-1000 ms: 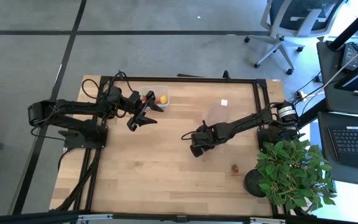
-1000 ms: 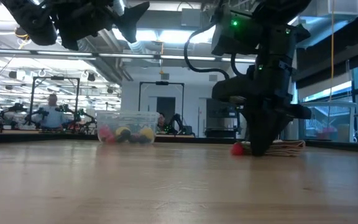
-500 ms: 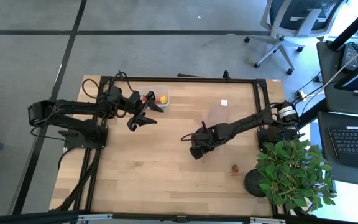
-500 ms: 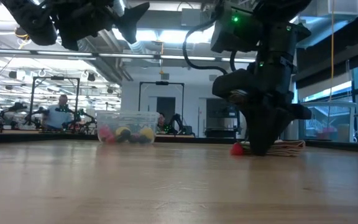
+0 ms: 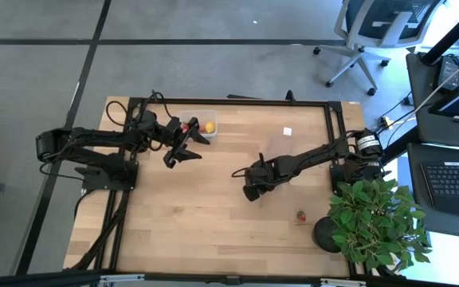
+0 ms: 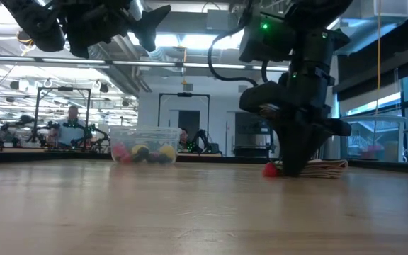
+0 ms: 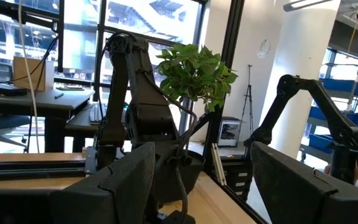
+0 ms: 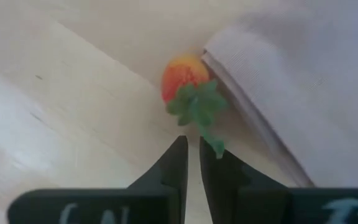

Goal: Pick and placing Produce into tupperware
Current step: Put the strawberry into the transparent bin

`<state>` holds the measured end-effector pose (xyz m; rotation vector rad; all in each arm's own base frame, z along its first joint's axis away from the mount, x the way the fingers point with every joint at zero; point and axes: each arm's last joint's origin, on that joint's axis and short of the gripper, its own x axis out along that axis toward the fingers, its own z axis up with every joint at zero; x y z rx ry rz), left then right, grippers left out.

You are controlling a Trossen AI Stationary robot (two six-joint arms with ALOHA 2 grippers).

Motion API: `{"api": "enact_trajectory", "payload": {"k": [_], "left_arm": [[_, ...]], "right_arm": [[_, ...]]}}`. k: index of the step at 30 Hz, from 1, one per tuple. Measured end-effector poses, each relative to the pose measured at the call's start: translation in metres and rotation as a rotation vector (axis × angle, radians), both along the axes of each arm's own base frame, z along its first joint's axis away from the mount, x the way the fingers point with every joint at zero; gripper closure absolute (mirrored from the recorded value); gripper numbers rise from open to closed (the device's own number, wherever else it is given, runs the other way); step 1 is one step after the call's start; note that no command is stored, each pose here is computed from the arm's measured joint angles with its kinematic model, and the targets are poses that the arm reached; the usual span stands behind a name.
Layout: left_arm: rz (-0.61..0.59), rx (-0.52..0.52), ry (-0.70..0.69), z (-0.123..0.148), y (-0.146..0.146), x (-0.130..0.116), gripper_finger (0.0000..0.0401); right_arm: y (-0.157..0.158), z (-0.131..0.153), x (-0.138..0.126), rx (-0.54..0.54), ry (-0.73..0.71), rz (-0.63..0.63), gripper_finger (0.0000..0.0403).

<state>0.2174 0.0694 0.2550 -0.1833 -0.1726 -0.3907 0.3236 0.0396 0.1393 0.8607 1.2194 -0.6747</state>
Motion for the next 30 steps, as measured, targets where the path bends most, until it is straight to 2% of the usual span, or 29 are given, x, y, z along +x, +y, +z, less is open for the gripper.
{"api": "enact_trajectory", "payload": {"k": [6,14,30], "left_arm": [[0.000,0.000,0.000,0.000,0.000,0.000,0.0147],[0.000,0.000,0.000,0.000,0.000,0.000,0.0147],[0.001,-0.020,0.056,-0.005,0.001,0.001,0.0147]], "right_arm": [[-0.005,0.002,0.001,-0.004,0.004,0.003,0.0359],[-0.009,0.025,0.013,-0.037,-0.001,0.090,0.0359],[-0.020,0.026,0.011,-0.042,0.031,0.063,0.0359]]}}
